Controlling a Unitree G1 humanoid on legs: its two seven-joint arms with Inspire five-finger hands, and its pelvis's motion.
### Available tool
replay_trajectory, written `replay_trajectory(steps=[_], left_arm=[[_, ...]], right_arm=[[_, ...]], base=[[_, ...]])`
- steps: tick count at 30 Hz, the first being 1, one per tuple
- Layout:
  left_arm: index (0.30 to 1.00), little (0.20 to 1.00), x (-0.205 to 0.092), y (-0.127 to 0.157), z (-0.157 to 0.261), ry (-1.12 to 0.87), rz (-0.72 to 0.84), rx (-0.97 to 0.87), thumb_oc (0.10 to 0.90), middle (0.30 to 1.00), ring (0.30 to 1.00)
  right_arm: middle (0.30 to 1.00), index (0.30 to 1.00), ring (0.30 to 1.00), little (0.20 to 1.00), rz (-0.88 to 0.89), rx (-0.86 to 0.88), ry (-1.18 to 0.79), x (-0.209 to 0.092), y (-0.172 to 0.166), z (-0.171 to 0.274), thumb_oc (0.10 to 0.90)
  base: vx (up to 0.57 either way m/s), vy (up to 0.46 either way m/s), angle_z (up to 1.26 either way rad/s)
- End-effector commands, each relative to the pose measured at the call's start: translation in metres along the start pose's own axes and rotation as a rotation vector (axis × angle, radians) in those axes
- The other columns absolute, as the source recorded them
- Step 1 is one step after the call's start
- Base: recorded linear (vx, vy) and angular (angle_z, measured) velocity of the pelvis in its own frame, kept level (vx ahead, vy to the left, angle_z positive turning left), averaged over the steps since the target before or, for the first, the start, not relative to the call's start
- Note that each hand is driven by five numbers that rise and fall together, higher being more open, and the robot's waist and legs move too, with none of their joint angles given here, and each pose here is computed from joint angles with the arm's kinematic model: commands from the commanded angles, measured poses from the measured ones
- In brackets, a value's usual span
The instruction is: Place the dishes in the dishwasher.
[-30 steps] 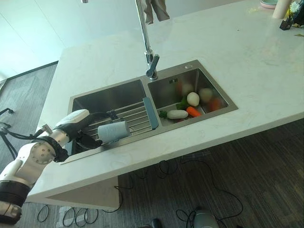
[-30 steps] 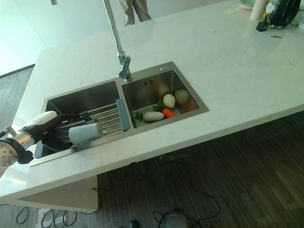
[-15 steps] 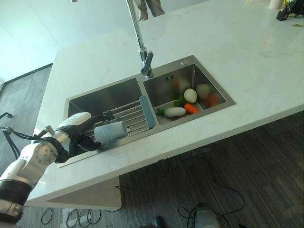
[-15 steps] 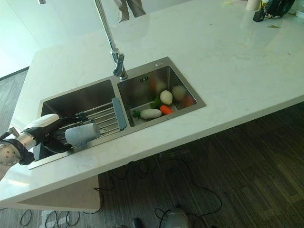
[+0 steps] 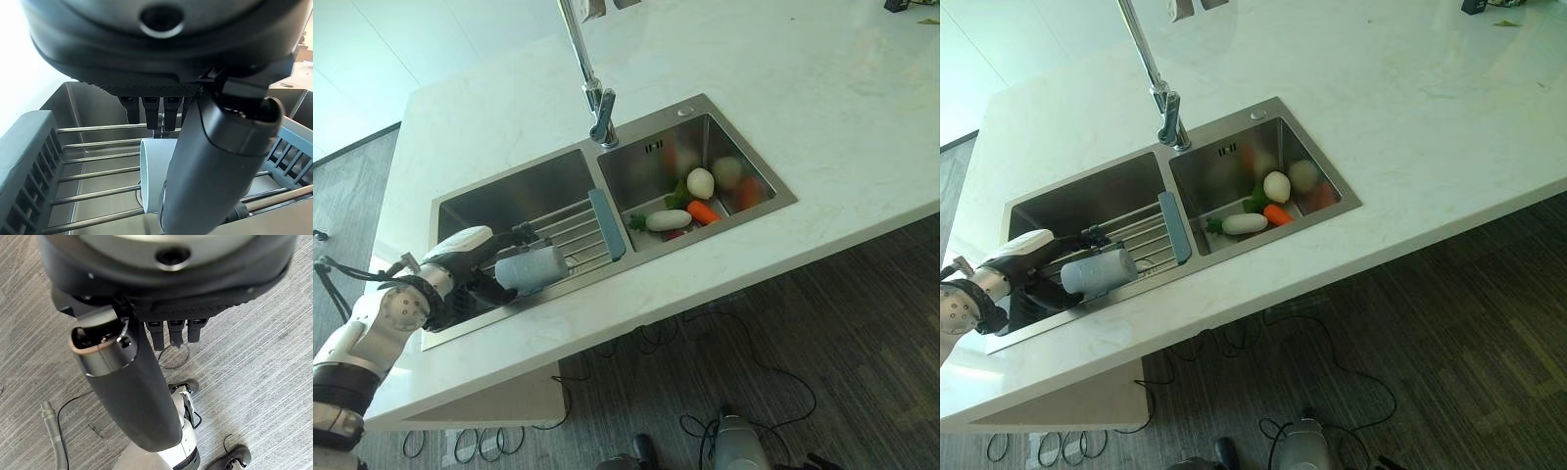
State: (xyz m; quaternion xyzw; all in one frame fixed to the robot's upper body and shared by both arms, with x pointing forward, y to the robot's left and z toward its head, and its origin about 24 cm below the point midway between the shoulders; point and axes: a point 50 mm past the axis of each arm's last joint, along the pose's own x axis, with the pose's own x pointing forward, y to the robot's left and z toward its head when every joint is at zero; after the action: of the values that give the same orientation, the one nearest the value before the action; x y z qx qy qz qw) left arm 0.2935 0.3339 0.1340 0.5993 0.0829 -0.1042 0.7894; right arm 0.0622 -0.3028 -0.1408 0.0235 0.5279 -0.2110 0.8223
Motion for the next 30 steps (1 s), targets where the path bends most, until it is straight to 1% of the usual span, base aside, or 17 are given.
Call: replay_trajectory(steps=[1,11,25,29,30], left_arm=[[0.9,0.9,-0.001,0.053,0.006,-0.007,0.225,0.002,0.8,0.9,0.9],[0.9,0.9,0.007,0.054,0.011,-0.007,0.157,-0.025,0.8,0.9,0.9],[0.9,0.9,0.006,0.063,0.008,0.003,0.124,-0.075,0.8,0.9,0.9],[0.9,0.9,0.008,0.06,0.006,0.026,0.086,-0.078,0.8,0.9,0.9],[0.509,0.509,0.008,0.058,0.004,0.042,0.067,-0.075,0.54,0.509,0.509]], right_arm=[[0.9,0.9,0.9,0.9,-0.018,-0.05,-0.04,-0.002,-0.013,0.009,0.8],[0.9,0.9,0.9,0.9,-0.02,-0.069,-0.073,-0.002,-0.017,0.021,0.8],[0.9,0.9,0.9,0.9,-0.01,-0.085,-0.105,-0.001,-0.019,0.034,0.8],[0.9,0.9,0.9,0.9,-0.008,-0.088,-0.117,-0.001,-0.018,0.038,0.8],[0.9,0.9,0.9,0.9,-0.007,-0.09,-0.121,-0.001,-0.018,0.039,0.8]], base=[[-0.06,0.037,-0.03],[-0.03,0.028,-0.03],[-0.01,0.007,-0.04],[0.0,0.0,0.0],[0.0,0.0,0.0]])
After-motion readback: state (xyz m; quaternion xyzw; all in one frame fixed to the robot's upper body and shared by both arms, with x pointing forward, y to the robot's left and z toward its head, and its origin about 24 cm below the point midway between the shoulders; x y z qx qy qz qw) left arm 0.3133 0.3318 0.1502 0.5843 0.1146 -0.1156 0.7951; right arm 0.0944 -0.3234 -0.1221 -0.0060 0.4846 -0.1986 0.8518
